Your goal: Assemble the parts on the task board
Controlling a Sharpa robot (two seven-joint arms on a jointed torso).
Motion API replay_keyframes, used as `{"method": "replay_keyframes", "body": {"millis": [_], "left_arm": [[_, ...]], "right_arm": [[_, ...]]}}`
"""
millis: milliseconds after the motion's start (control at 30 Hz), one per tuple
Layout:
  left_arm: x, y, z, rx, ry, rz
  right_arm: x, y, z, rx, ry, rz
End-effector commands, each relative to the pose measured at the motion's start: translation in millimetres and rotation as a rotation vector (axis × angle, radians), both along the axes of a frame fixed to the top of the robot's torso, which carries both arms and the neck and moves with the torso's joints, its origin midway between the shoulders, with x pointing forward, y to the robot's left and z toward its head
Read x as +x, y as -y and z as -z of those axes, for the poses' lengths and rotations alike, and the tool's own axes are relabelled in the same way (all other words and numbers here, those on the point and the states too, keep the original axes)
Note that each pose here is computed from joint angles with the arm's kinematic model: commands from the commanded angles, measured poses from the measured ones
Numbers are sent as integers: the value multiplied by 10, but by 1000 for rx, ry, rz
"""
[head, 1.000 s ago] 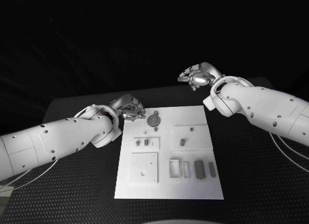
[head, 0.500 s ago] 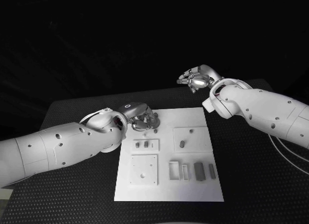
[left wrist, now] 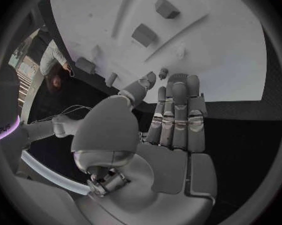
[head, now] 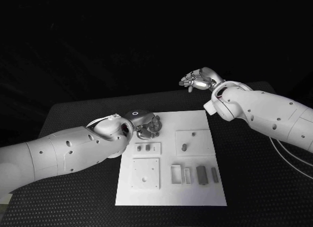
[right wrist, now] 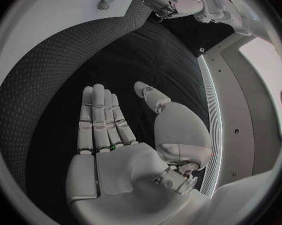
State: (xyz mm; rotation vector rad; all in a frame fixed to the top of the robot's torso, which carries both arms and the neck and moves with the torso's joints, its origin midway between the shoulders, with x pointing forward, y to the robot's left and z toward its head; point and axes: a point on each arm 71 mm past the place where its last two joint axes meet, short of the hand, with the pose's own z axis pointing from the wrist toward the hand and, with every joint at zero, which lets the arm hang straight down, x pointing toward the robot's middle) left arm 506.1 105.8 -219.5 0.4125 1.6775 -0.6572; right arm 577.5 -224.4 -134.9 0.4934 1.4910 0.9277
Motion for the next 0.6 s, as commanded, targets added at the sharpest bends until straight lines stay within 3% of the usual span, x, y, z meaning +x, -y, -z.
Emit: {"method": "replay_keyframes", "body": {"millis": [33, 600], "left_arm": [[-10, 33, 17, 13, 14, 10], [3, 68, 74, 12, 19, 1]], "right_arm": [[-1, -37, 3, 49, -13, -61], [1, -65, 2, 62, -12, -73]]}}
